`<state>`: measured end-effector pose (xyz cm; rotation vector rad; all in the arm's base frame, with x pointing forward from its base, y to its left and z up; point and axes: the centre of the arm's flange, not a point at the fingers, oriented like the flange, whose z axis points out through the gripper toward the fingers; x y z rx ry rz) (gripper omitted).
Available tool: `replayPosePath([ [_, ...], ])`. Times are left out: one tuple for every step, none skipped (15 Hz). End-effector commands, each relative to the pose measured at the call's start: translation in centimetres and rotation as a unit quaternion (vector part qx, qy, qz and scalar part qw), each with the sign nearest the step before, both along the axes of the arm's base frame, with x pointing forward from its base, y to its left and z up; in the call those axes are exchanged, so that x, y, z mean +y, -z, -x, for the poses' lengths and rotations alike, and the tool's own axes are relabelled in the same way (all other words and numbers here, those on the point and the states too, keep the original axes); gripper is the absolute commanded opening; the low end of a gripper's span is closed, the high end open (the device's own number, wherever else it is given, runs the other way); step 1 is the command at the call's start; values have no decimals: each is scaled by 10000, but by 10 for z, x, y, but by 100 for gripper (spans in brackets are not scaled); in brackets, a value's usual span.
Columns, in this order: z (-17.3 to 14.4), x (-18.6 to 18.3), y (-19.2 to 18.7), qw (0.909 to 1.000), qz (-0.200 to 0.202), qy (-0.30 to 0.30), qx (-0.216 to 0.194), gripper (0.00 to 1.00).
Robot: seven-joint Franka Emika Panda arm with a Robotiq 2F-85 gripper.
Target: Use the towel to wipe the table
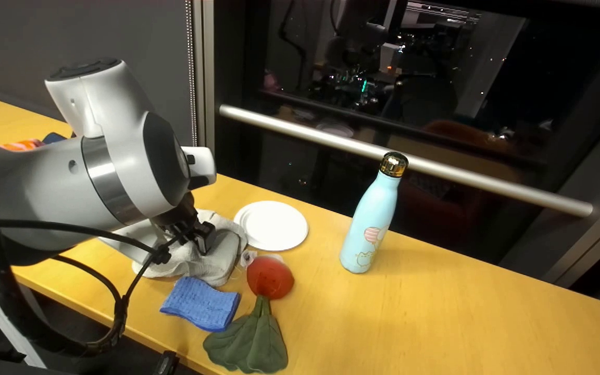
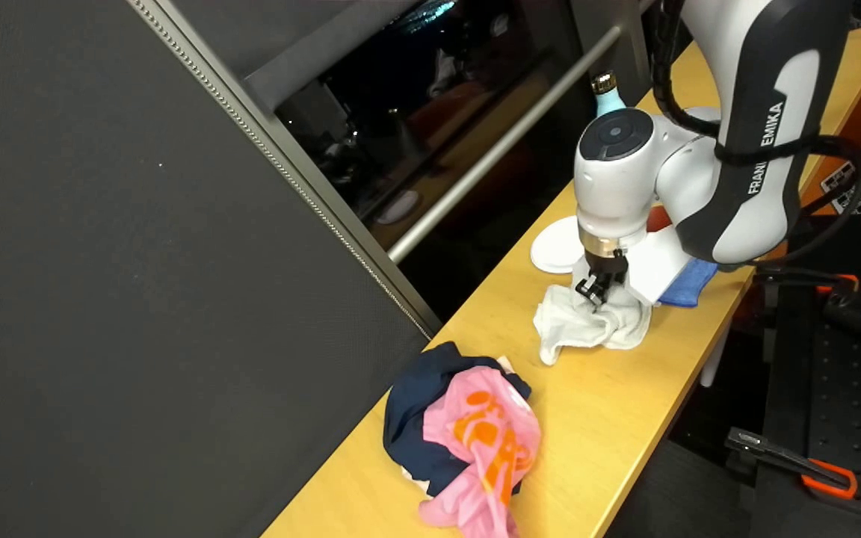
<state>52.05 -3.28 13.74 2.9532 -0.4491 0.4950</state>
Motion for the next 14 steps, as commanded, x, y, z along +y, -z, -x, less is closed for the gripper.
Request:
replayPosePath([
  [3,-8,18,9999,-58,150,60,20],
  [8,-5,20,9997,-116,136,143,13],
  [10,1,20,9997,-146,88,164,7],
  [11,11,15,9996,-225,-6,176,1],
  [10,19,14,9996,-240,-53,165,0],
  [6,28,11,9996,-227,-96,122,0],
  [-1,33,11,9996,-233,-111,122,1],
  [-8,41,11,9995,-248,-131,125,2],
  [-15,45,12,9995,-265,-155,119,2],
  [-26,48,13,9994,-279,-148,145,2],
  [-35,49,14,9994,-280,-98,160,2],
  [-46,46,17,9995,-255,-19,175,2],
  [-56,43,18,9996,-222,73,186,2],
  [-68,35,19,9996,-176,158,168,2],
])
